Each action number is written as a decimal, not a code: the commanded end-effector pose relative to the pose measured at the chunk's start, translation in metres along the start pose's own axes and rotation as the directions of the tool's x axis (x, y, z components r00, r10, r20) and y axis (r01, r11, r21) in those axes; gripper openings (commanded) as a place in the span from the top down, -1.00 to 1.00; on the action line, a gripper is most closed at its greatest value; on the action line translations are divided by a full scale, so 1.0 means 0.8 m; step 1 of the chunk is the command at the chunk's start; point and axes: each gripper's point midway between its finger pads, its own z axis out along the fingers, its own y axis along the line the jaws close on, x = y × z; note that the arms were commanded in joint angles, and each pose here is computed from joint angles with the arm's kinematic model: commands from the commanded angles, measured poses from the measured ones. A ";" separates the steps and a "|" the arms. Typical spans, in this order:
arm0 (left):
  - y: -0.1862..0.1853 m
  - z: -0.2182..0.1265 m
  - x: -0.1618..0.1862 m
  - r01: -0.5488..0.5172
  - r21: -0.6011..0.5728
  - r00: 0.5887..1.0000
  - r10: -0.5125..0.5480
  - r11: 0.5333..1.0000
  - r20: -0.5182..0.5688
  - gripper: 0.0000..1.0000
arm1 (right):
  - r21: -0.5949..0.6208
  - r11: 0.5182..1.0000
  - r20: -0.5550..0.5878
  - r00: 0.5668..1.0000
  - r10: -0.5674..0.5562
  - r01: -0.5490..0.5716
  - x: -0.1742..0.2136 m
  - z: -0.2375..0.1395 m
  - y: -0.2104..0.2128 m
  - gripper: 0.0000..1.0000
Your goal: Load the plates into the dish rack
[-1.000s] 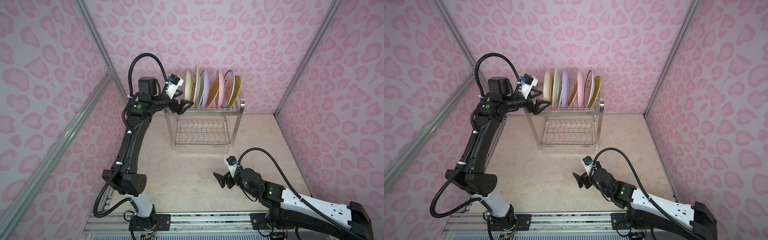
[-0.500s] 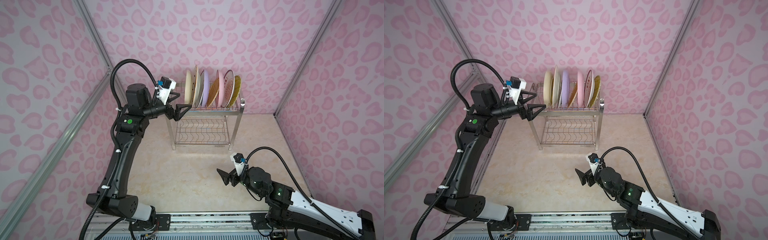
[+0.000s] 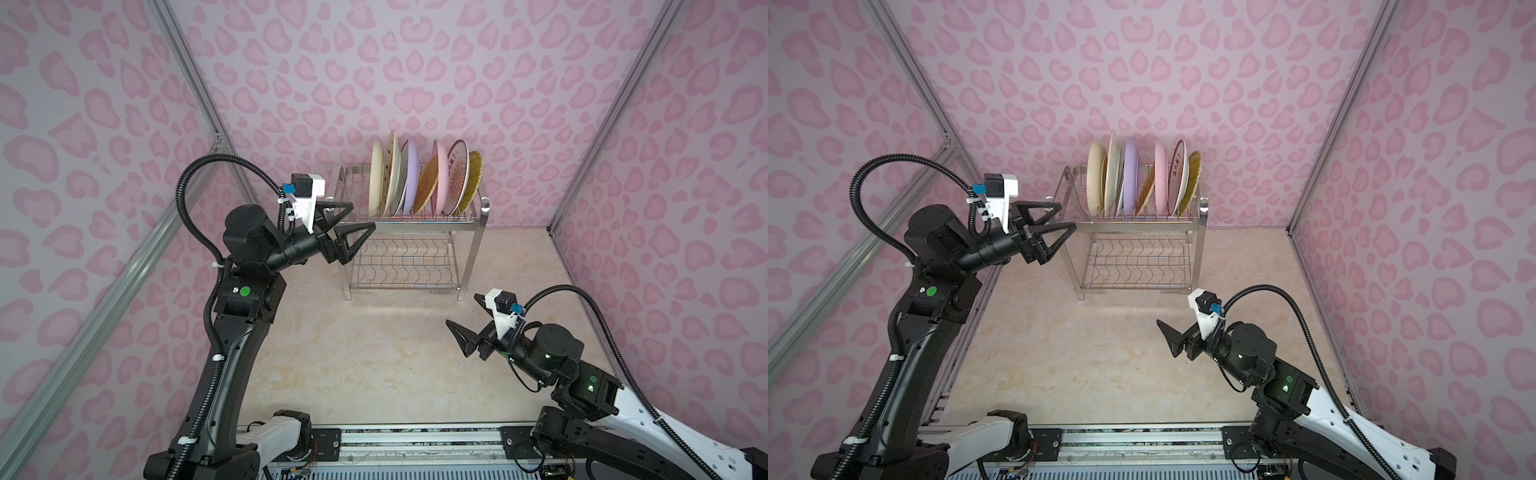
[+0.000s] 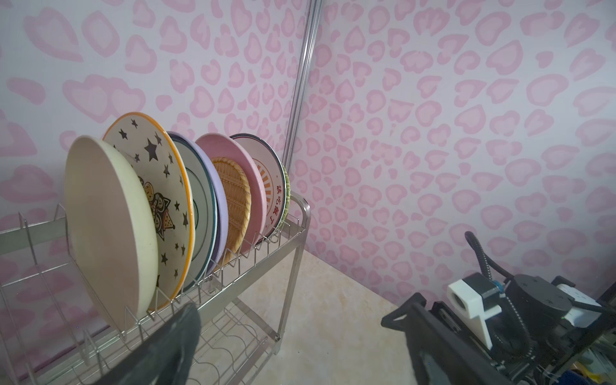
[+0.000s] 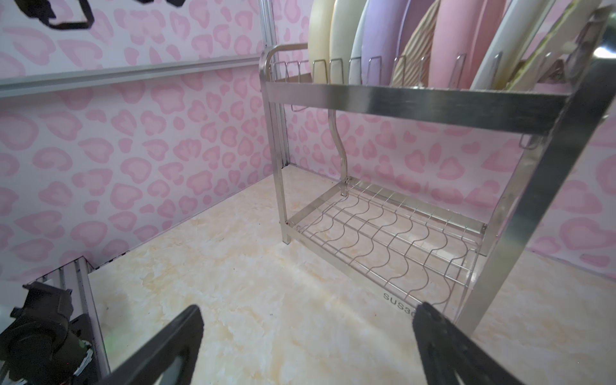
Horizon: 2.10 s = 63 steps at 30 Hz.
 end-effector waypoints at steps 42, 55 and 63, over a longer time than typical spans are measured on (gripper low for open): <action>0.293 -0.278 0.342 0.008 -0.999 0.994 0.105 -0.031 0.005 -0.94 | 0.776 0.570 0.225 0.963 0.148 -0.269 0.148 -0.067 -0.374 -0.96; 0.318 -0.216 0.381 -0.105 -0.971 0.990 0.119 0.215 -0.081 -0.95 | 0.752 0.620 0.193 0.974 0.114 -0.222 0.169 -0.046 -0.379 -0.98; 0.327 -0.225 0.388 -0.051 -0.970 0.995 0.100 0.239 -0.028 -0.93 | 0.801 0.587 0.085 0.993 0.080 -0.116 0.180 -0.054 -0.367 -0.98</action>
